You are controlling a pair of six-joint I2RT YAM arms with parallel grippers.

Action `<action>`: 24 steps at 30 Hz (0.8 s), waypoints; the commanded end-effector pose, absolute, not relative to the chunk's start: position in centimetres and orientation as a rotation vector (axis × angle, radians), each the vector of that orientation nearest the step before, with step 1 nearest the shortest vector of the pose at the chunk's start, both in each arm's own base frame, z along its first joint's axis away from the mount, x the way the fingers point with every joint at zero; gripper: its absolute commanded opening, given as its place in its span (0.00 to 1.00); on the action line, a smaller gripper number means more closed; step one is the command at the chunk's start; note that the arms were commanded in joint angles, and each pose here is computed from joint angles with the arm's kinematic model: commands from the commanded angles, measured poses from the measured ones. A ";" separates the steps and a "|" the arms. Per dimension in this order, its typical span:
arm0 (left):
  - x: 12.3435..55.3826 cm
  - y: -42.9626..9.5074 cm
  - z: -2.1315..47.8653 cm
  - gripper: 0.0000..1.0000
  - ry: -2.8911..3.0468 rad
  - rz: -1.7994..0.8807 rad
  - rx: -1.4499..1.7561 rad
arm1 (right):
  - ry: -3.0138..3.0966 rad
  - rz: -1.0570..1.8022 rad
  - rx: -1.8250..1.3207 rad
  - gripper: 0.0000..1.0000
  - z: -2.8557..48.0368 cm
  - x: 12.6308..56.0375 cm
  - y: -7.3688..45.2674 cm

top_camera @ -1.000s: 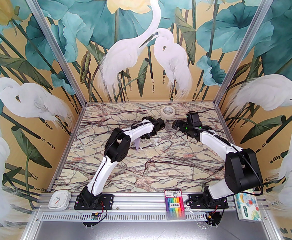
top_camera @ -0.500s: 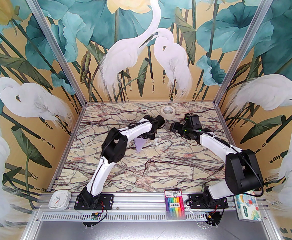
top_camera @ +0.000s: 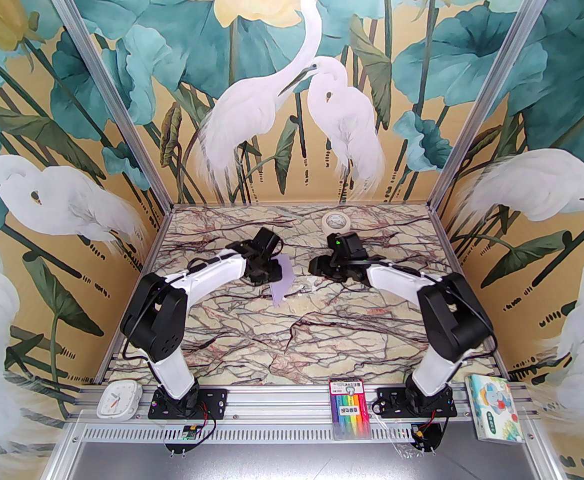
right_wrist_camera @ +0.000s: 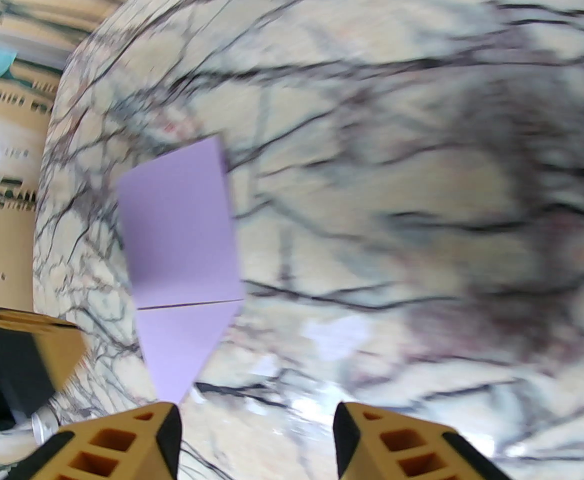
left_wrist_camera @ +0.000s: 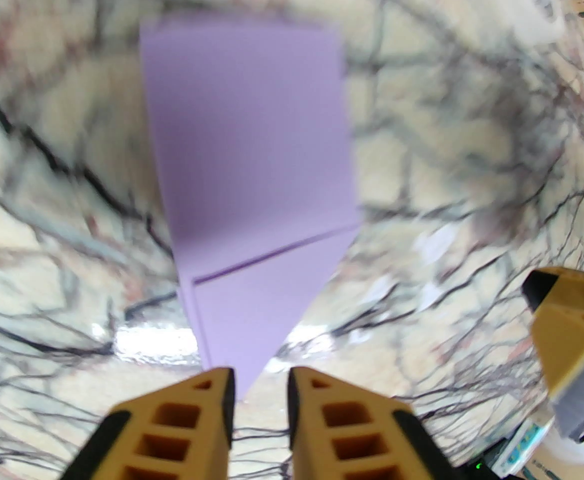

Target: Fold a paper plane with a square sheet of paper (fold left side to right side)

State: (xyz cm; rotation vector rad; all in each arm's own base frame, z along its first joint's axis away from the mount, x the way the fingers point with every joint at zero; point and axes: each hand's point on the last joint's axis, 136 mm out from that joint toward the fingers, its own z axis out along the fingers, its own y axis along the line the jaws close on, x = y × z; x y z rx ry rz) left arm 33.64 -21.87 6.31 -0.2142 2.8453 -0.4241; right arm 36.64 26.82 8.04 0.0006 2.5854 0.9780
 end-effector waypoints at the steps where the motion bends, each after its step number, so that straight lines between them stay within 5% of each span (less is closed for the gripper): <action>1: 35.0 -23.6 6.9 0.17 2.784 -0.615 -0.219 | 2.586 1.042 -0.018 0.54 8.3 36.9 28.8; 24: 34.0 -21.7 -0.1 0.14 2.886 -0.510 -0.294 | 2.714 1.261 0.017 0.45 4.6 36.7 33.4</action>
